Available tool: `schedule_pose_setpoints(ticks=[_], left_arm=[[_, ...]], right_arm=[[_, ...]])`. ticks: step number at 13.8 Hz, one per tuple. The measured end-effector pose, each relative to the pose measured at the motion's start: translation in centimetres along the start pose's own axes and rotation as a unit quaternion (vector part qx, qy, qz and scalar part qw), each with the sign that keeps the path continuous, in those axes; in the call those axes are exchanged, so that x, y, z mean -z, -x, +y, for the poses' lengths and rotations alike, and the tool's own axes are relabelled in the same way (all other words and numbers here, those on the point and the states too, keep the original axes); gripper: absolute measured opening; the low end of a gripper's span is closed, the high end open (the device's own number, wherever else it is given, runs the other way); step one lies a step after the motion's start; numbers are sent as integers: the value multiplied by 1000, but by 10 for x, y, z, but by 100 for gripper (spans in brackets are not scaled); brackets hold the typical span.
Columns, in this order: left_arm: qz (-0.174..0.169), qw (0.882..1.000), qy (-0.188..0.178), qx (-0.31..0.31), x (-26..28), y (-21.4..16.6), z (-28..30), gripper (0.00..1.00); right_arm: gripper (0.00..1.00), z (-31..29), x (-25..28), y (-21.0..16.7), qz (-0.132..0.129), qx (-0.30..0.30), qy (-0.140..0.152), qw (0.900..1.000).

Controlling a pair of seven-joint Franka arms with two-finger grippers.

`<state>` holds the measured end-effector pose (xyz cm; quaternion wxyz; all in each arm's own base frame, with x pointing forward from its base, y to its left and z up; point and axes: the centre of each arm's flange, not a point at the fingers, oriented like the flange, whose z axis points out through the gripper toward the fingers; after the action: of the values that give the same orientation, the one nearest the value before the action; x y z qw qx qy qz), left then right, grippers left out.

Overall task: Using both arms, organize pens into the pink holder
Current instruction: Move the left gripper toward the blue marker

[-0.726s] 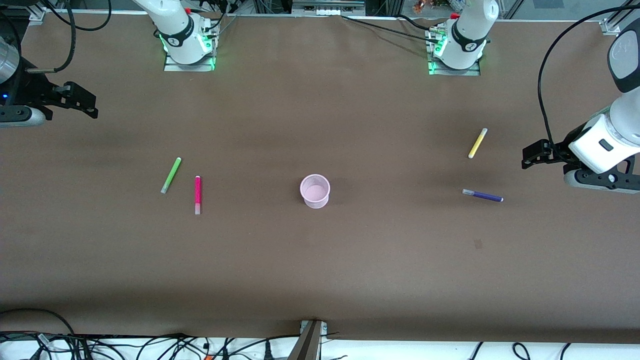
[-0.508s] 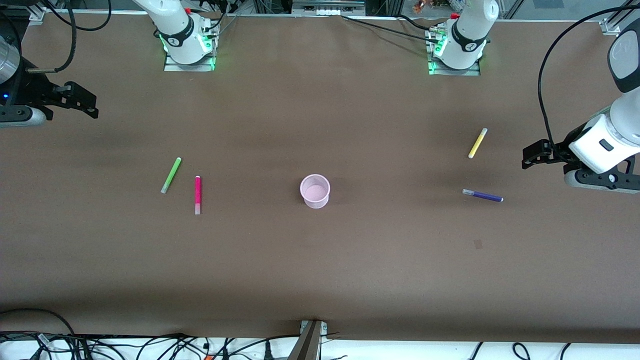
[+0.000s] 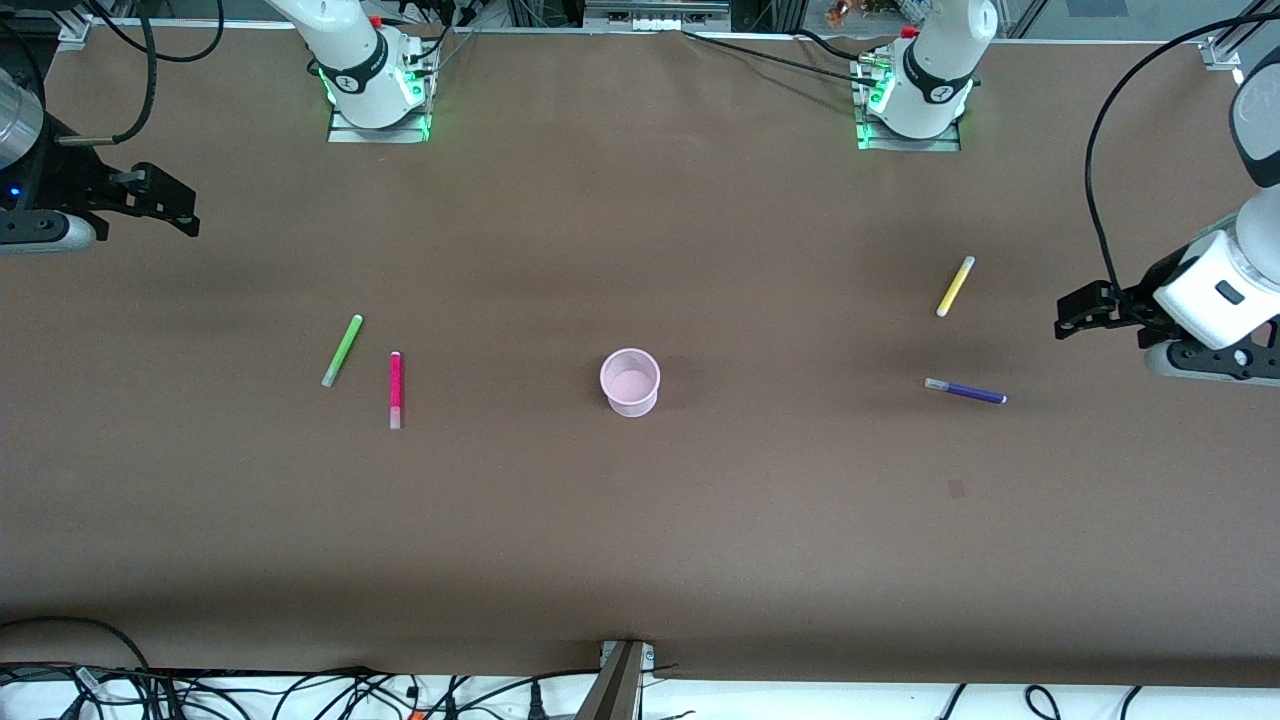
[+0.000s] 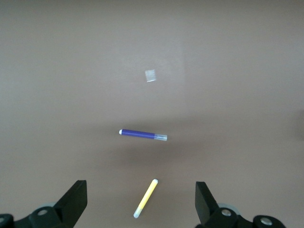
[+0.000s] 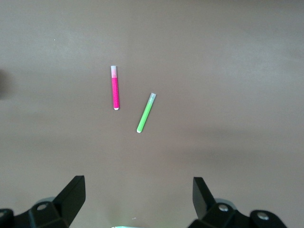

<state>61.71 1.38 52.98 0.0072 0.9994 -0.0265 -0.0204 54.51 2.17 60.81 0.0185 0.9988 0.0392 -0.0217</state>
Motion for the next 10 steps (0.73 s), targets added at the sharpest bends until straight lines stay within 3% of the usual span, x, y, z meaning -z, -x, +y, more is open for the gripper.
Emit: schedule_pose_setpoints(ticks=[5,10], left_arm=[[-47,992,9,113,-63,-11,-47,100],[-59,963,6,263,-151,-11,-55,100]], right_arm=[[100,-2,3,0,3,1,0,1000],[100,-2,3,-1,3,2,0,1000]])
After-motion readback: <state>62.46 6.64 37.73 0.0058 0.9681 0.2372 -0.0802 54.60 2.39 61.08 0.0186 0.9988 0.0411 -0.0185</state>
